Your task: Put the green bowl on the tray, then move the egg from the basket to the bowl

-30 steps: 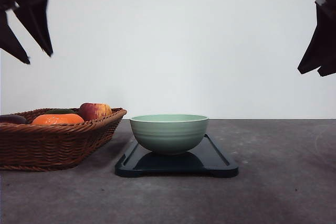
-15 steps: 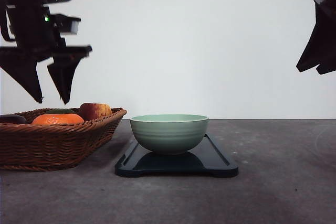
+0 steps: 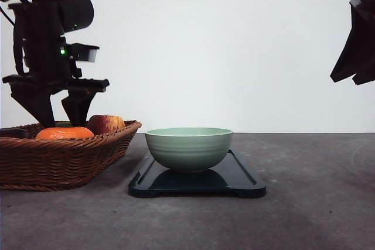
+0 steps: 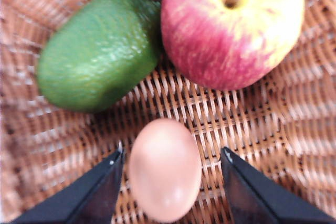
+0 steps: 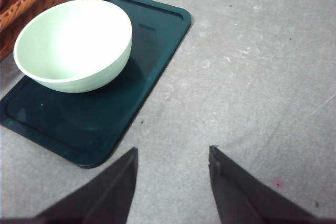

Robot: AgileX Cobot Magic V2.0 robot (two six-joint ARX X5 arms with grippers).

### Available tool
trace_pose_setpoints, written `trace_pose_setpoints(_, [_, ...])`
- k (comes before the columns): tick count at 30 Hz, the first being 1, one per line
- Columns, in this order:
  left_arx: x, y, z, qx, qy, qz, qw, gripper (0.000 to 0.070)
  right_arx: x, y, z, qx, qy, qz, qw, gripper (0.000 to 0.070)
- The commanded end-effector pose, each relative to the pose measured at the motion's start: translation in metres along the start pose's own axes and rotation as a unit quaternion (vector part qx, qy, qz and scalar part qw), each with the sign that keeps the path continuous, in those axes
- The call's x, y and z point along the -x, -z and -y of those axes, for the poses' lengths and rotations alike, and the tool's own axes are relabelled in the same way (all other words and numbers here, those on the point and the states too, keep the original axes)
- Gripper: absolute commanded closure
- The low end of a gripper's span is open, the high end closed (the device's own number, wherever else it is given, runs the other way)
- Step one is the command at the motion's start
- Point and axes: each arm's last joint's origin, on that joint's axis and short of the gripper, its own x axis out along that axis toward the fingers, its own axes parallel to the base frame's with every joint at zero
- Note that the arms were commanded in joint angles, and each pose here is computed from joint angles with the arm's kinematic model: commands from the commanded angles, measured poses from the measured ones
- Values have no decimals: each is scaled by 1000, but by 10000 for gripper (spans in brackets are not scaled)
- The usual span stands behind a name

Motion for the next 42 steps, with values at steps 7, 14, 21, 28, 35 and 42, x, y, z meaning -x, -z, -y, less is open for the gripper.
trace_pose_setpoints(7, [-24, 0, 3, -6, -3, -29, 1000, 330, -2, -2, 0, 5, 0, 2, 1000, 434])
trace_pose_setpoints(14, [-30, 2, 4, -8, -3, -43, 999, 331, -2, -2, 0, 4, 0, 0, 1000, 434])
trace_pose_setpoints(21, [-29, 1, 4, -8, -3, -42, 999, 331, -2, -2, 0, 5, 1, 0, 1000, 434])
trace_pose_setpoints(28, [-19, -3, 3, -6, -3, -26, 1000, 331, -2, -1, 0, 5, 1, 0, 1000, 434])
trace_pose_setpoints(35, [-9, -5, 2, -3, -3, -12, 1000, 334, -2, -2, 0, 5, 0, 0, 1000, 434])
trace_pose_setpoints(42, [-9, -3, 2, -3, -3, -19, 1000, 349, -2, -2, 0, 5, 0, 0, 1000, 434])
